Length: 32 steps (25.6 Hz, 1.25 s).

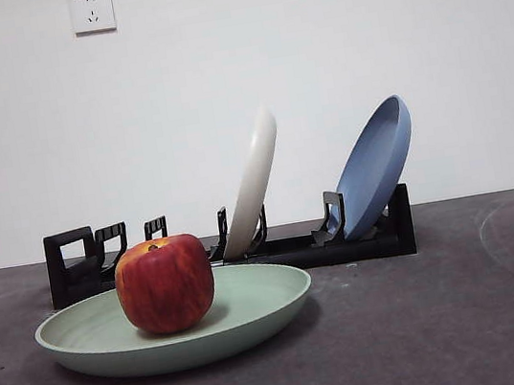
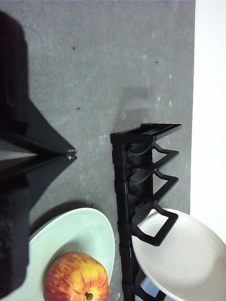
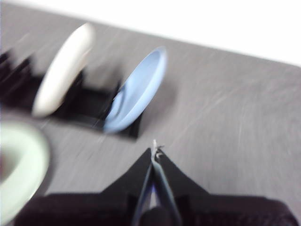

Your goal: Take the green plate from the plate rack,put the plate on the table,take the apple from the table,put the apple in the plate

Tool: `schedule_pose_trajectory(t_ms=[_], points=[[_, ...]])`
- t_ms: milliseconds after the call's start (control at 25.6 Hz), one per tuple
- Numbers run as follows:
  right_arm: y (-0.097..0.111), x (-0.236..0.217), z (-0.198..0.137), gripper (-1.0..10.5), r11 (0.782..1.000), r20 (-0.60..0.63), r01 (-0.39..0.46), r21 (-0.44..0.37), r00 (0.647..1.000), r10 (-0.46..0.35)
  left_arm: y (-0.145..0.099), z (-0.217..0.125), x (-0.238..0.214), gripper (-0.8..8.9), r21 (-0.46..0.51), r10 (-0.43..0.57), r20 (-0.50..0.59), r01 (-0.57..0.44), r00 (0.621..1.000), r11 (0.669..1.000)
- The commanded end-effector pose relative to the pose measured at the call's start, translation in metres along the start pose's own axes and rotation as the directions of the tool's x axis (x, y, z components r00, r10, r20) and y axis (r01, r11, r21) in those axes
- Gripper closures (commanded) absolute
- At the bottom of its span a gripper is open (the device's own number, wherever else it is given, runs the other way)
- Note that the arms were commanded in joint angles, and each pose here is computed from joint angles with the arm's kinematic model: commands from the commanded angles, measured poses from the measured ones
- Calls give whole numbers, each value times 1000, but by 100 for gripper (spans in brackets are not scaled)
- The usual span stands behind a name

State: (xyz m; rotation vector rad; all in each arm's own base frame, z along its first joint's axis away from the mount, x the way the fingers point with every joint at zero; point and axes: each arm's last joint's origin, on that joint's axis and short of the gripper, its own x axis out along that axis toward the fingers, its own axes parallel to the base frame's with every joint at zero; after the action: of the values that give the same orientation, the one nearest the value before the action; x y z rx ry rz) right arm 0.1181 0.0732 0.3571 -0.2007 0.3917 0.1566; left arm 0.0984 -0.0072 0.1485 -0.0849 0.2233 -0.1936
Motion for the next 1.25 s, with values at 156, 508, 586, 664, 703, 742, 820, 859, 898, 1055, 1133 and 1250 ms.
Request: schedule_pose_trajectory(t_ms=[156,508,586,664,703,742,820,859,898,1055,1133,1250], points=[[-20,61,-92,946,994,145,-75,75,987,63,0,-2,1,817,12,2,-2,-2,1000,1000],[-36,62,-175,946,980,134,72,188,986,-98,0,-2,1,817,12,2,-1,-2,1000,1000],[-35,61,-186,946,972,148,81,218,982,-115,0,-2,1,817,12,2,-1,-2,1000,1000],[-33,62,-199,946,968,161,78,240,980,-119,0,-2,1,817,12,2,-1,-2,1000,1000],[-32,63,-205,946,964,160,76,253,980,-119,0,-2,1,817,12,2,-1,-2,1000,1000],[-30,63,-211,946,962,135,77,264,984,-116,0,-2,1,817,12,2,-1,-2,1000,1000],[-29,62,-216,946,963,98,83,257,989,-111,0,-2,1,817,12,2,-1,-2,1000,1000],[-29,62,-217,946,964,92,84,252,990,-110,0,-2,1,817,12,2,-2,-2,1000,1000],[-29,61,-218,946,966,84,85,246,991,-108,0,-2,1,817,12,2,-1,-2,1000,1000],[-29,57,-215,946,969,141,85,234,983,-120,0,-2,1,817,12,2,-1,-2,1000,1000],[-29,56,-213,946,969,163,84,233,979,-124,0,-2,1,817,12,2,-2,-2,1000,1000],[-30,53,-212,946,969,197,86,230,971,-133,0,-2,1,817,12,2,-2,-2,1000,1000]])
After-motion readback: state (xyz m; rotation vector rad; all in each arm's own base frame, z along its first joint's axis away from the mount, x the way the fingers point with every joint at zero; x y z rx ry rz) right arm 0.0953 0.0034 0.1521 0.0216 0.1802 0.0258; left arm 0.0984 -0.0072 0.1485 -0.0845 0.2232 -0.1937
